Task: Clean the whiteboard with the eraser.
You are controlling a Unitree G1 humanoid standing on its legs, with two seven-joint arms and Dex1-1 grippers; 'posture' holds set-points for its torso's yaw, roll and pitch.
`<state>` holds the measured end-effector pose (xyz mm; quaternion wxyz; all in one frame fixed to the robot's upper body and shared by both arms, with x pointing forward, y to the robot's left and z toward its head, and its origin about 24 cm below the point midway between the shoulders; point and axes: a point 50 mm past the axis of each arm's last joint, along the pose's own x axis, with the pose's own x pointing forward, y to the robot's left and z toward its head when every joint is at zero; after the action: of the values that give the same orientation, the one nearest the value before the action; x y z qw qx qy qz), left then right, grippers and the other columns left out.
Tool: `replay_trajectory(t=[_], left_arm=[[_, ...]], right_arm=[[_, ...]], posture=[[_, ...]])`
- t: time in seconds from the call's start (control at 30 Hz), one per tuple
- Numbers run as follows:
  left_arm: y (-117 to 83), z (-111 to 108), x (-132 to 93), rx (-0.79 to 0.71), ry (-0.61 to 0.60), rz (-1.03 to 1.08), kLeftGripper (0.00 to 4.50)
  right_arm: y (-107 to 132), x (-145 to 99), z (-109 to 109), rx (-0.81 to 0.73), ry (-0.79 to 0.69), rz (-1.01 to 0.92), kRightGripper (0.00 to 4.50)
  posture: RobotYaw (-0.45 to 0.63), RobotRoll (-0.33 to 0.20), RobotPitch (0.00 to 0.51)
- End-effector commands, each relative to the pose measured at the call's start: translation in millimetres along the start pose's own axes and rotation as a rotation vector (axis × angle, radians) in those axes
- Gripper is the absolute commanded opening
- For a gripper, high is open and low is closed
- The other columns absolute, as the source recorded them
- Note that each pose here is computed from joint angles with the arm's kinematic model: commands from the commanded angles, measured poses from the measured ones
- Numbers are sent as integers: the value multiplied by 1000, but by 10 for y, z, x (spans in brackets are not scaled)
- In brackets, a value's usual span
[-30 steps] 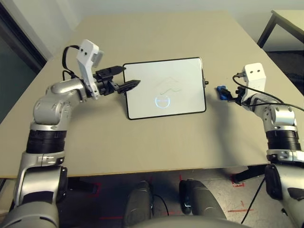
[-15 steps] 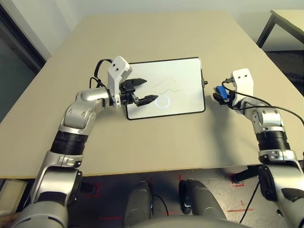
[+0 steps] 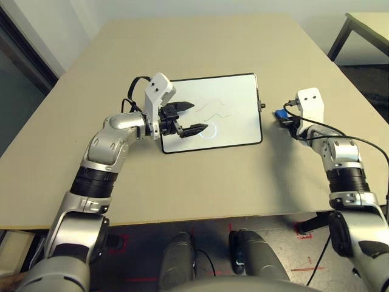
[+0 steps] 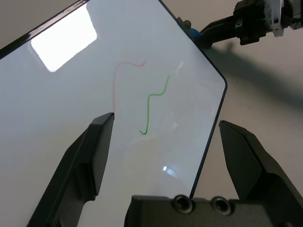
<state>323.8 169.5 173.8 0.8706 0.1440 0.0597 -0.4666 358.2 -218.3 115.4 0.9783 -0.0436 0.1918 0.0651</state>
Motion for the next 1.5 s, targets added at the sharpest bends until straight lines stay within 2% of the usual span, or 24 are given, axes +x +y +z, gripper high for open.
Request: replay_trajectory(t=[0.03,0.23,0.53,0.8,0.87,0.97,1.1,1.17,1.27,1.5], left_arm=[[-17,22,-14,17,12,-5,4500],[6,60,-34,23,5,13,4500],[20,81,-44,25,1,24,4500],[55,92,-84,27,-1,46,4500],[77,87,-108,24,0,60,4500],[121,89,-153,19,-3,88,4500],[162,89,-201,13,-1,114,4500],[183,85,-224,0,-4,133,4500],[196,70,-241,-6,2,139,4500],[193,83,-228,-7,1,135,4500]], right_arm=[[-5,29,-95,6,43,-3,106],[-41,54,-104,3,44,-24,13],[-76,55,10,13,-8,-37,13],[-74,-212,498,-12,-161,-3,13],[-9,-288,617,-28,-202,34,13],[216,-399,767,-43,-252,158,13],[511,-504,845,-65,-299,320,13],[658,-532,835,-66,-322,408,13],[825,-452,703,-80,-347,486,13],[972,-267,537,-163,-362,552,13]], posture=[[-44,0,102],[-37,0,96],[-40,0,89],[-51,0,86],[-61,0,85],[-68,0,87],[-71,0,90],[-73,0,89],[-61,0,89],[-47,0,89]])
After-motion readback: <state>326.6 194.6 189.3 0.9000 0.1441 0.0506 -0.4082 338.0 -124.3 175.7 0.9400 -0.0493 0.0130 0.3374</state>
